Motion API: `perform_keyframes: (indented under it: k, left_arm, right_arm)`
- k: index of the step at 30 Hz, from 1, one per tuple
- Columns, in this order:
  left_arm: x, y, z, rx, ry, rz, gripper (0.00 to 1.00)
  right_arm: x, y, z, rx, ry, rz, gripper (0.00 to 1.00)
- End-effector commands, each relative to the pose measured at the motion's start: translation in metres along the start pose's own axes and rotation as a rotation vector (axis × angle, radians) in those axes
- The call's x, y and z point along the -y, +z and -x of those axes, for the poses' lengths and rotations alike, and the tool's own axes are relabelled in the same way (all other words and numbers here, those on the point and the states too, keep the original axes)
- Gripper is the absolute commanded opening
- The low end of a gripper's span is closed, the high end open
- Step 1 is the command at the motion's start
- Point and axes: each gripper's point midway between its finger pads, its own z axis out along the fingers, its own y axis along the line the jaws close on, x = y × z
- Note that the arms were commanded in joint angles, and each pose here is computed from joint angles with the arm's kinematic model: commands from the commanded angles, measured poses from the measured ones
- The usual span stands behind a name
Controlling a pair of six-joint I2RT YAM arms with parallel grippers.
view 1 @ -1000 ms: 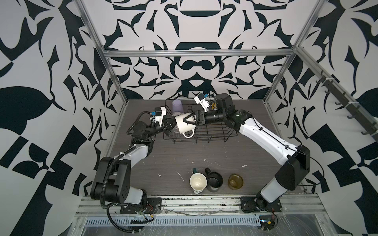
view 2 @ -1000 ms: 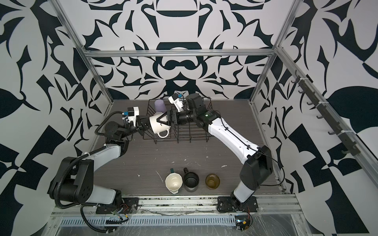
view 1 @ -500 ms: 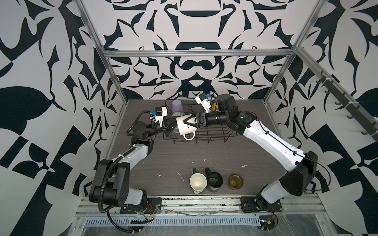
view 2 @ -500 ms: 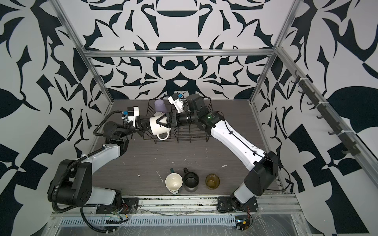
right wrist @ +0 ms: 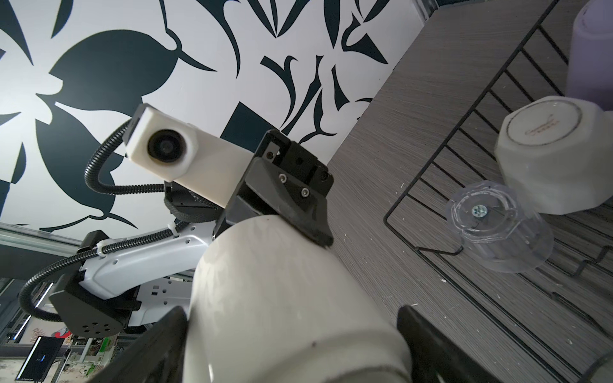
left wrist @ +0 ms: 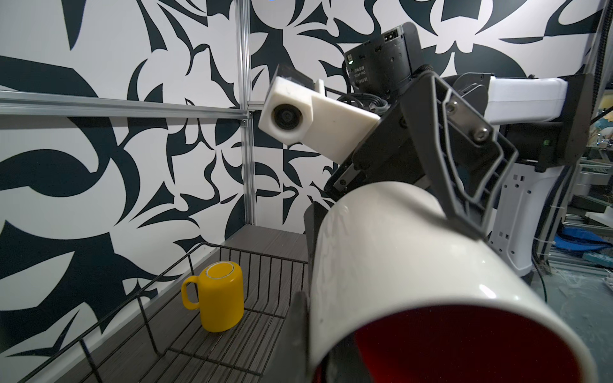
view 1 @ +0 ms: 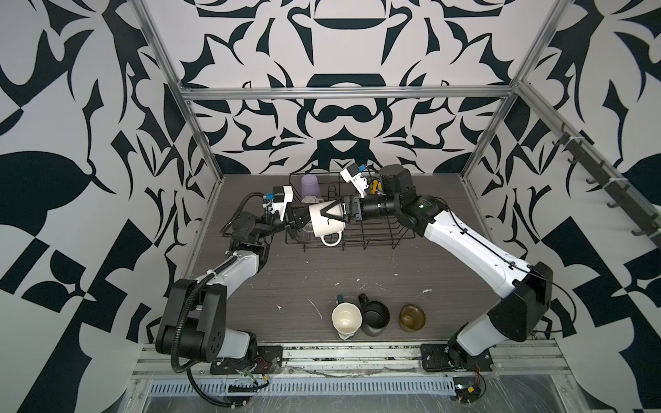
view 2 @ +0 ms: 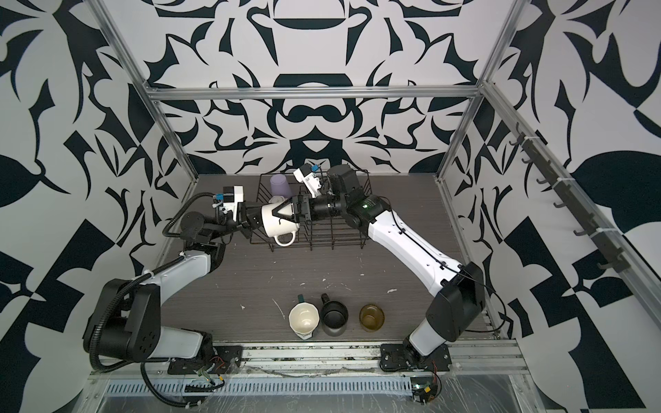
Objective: Load cups into a dish rack
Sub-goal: Place the cup upside down at the dish rack.
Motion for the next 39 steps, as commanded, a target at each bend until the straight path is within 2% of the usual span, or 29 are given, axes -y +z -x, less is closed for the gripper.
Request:
perform_keyframes:
  k: [1,11,18,24,27,32,35,37,39]
  left_arm:
    - [0.023,0.011,0.058,0.128,0.184,-0.054,0.00]
    - [0.015,0.015,0.058,0.148,0.193,-0.025,0.00]
    - [0.009,0.016,0.057,0.156,0.207,-0.003,0.00]
    - [0.003,0.016,0.057,0.167,0.217,0.024,0.00]
    - [0.002,0.016,0.058,0.171,0.219,0.032,0.00]
    - [-0.001,0.015,0.058,0.178,0.224,0.049,0.00]
    - [-0.002,0.015,0.058,0.181,0.224,0.058,0.00]
    - [-0.004,0.014,0.058,0.183,0.225,0.067,0.00]
    - [-0.004,0.014,0.058,0.186,0.230,0.075,0.04]
  right_arm:
    - [0.017,0.018,-0.021,-0.068,0.072,-0.021,0.99]
    - [0.013,0.035,-0.032,-0.085,0.108,0.003,0.98]
    - [0.019,0.038,-0.035,-0.076,0.133,-0.015,0.90]
    - [0.025,0.037,-0.035,-0.068,0.138,-0.053,0.75]
    - [0.027,0.036,-0.035,-0.062,0.140,-0.068,0.61]
    - [0.027,0.035,-0.032,-0.054,0.139,-0.079,0.45]
    - [0.023,0.033,-0.029,-0.045,0.132,-0.073,0.33]
    - [0.021,0.031,-0.026,-0.035,0.127,-0.075,0.20]
    - [0.020,0.029,-0.024,-0.027,0.128,-0.075,0.10]
